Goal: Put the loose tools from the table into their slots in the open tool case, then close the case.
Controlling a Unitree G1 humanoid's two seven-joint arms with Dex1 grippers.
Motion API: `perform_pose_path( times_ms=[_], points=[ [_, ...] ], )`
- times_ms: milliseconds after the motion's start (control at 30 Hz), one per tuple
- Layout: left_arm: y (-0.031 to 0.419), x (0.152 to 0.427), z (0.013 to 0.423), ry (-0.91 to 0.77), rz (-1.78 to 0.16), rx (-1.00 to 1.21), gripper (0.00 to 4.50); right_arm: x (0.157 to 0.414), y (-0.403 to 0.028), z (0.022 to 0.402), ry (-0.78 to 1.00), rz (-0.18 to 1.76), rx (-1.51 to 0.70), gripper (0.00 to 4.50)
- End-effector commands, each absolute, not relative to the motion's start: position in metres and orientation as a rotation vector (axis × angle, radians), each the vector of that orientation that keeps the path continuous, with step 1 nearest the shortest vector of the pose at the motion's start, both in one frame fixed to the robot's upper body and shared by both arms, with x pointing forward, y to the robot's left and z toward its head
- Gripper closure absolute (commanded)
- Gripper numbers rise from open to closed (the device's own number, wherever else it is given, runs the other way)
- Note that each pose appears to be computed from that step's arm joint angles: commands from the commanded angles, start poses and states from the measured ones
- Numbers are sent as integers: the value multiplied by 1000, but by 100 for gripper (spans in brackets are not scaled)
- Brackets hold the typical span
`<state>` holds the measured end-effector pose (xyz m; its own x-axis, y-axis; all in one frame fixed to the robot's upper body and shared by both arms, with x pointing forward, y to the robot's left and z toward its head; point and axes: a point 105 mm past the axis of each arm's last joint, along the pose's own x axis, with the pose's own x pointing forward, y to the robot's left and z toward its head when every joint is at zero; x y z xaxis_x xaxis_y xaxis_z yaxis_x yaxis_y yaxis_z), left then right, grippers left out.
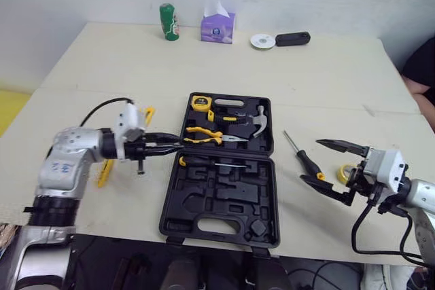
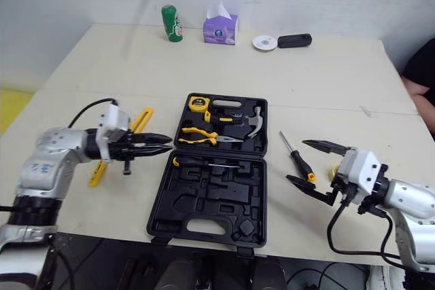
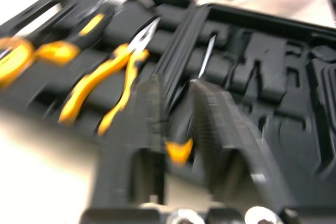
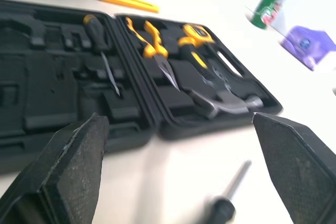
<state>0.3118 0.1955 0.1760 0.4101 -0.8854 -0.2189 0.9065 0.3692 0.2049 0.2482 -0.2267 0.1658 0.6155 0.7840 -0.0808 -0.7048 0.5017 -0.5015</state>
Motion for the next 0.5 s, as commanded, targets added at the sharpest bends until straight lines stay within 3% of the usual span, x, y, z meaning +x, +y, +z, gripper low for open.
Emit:
perform_pose_path(
  times_ms=[33, 133, 167, 300, 500],
  points=[
    [240, 316, 196, 20, -941, 330, 157, 243, -255, 173, -191, 805, -585, 0],
    [298, 305, 194, 29, -722, 325, 20, 237, -298, 165, -165, 628, -604, 0],
    [320, 300, 191, 25, -635, 362, 9, 232, -313, 159, -143, 576, -592, 0],
    [374, 281, 168, 60, -415, 477, 9, 219, -354, 150, -136, 375, -504, 0],
    [451, 229, 150, 104, -47, 335, 9, 181, -413, 122, -34, 82, -510, 0]
  ],
)
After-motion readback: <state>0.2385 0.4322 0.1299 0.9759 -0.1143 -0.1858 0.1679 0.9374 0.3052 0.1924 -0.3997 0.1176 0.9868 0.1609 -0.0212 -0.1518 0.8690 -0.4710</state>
